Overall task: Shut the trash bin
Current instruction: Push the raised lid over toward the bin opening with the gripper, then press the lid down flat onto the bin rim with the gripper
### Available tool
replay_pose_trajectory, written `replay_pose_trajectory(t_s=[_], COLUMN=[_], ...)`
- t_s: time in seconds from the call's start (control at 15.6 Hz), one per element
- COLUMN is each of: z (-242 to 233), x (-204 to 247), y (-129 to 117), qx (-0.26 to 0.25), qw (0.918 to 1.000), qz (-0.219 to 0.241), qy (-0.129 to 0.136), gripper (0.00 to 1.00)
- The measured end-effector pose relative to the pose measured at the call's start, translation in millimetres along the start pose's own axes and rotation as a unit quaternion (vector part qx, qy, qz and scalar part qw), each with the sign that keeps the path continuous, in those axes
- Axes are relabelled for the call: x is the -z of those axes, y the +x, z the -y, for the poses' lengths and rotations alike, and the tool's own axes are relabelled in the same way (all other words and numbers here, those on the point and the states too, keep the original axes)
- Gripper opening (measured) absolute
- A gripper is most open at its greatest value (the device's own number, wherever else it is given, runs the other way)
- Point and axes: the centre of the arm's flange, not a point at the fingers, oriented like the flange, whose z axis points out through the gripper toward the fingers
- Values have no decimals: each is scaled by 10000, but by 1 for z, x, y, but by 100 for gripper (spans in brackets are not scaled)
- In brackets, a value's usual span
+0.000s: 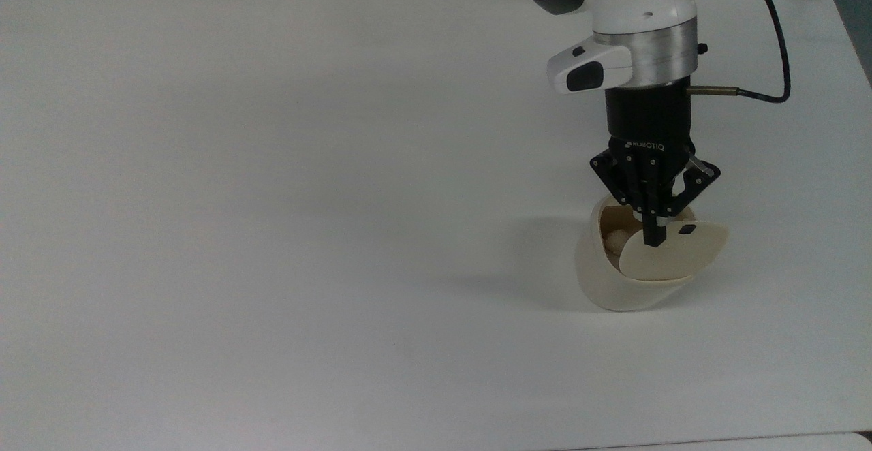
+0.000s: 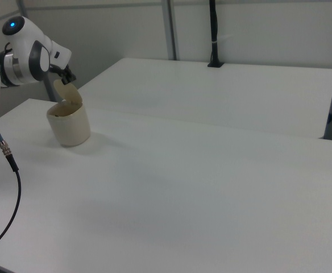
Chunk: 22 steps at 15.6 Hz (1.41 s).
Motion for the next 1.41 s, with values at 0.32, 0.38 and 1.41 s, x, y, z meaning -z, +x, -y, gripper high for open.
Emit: replay_pose_trajectory(t_s=[0.32,0.38,1.41], z=[4,4,-8], x=[-6,-6,-19], y=[-18,-18,-62], qx=[155,188,927], qw=[9999,9998,9946], qz=[34,14,105], qy=[-26,-33,-456], gripper=[1,1,1])
